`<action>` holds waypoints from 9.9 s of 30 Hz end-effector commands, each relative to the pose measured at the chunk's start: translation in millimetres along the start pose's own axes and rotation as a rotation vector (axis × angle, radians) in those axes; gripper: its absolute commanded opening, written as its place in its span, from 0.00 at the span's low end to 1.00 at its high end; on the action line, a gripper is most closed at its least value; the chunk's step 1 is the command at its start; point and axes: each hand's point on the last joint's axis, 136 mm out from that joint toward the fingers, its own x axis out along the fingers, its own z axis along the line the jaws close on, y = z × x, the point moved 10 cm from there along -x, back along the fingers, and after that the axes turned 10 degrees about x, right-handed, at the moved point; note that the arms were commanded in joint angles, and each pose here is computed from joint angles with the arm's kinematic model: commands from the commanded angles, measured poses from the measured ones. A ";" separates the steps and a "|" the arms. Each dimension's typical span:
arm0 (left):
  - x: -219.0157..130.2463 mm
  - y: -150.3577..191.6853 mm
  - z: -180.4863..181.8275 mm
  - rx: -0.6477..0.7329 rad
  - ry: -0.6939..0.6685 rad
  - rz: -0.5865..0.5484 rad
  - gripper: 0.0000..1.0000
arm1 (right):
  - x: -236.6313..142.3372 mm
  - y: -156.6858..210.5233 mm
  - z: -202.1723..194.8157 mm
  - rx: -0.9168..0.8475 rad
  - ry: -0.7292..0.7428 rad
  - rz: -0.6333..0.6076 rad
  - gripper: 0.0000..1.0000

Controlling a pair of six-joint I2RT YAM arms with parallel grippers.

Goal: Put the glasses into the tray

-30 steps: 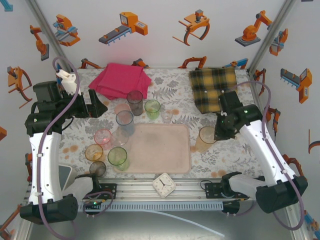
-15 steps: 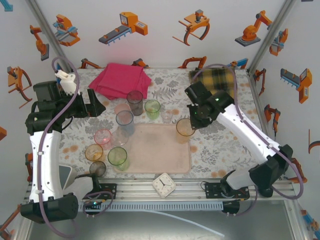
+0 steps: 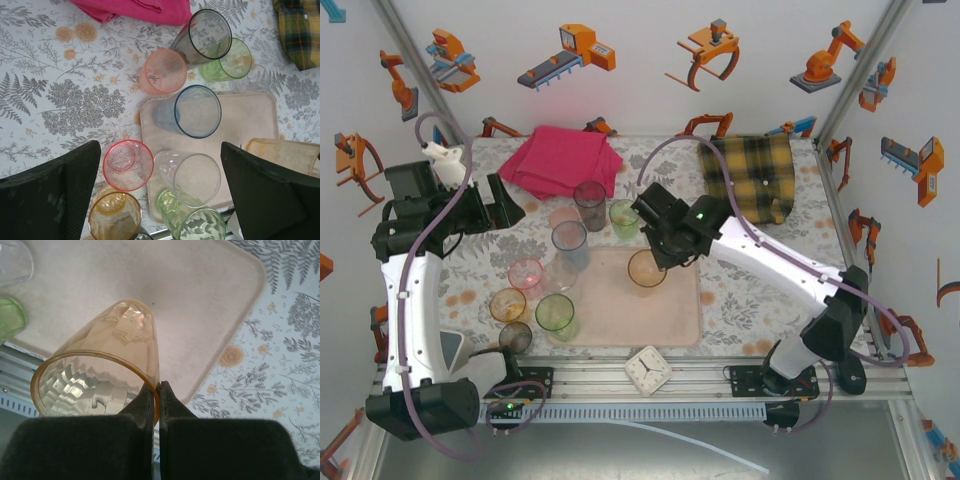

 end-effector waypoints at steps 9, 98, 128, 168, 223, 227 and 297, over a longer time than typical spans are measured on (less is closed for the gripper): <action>-10.1 3.2 0.6 -0.009 0.011 -0.034 0.97 | 15.6 -3.6 38.7 -0.107 -0.063 -0.063 0.00; -9.5 -0.1 -0.9 -0.026 0.045 -0.059 0.97 | 37.6 63.5 123.1 -0.324 -0.117 0.086 0.05; -12.1 -0.7 -2.6 -0.027 0.051 -0.067 0.97 | 45.0 62.5 127.6 -0.327 -0.133 0.080 0.25; -13.6 -2.5 -3.5 -0.028 0.056 -0.076 0.97 | 41.6 61.3 111.1 -0.286 -0.106 0.101 0.16; -19.8 -10.0 -5.2 -0.013 0.048 -0.090 0.97 | -32.9 -0.5 89.2 -0.233 -0.207 -0.079 0.39; -20.0 -10.0 -5.8 -0.008 0.052 -0.091 0.97 | -46.5 -32.2 70.1 -0.178 -0.207 -0.158 0.39; -8.0 8.8 -6.0 0.013 0.107 -0.016 0.97 | 138.0 -210.4 29.3 -0.111 -0.301 -0.280 0.40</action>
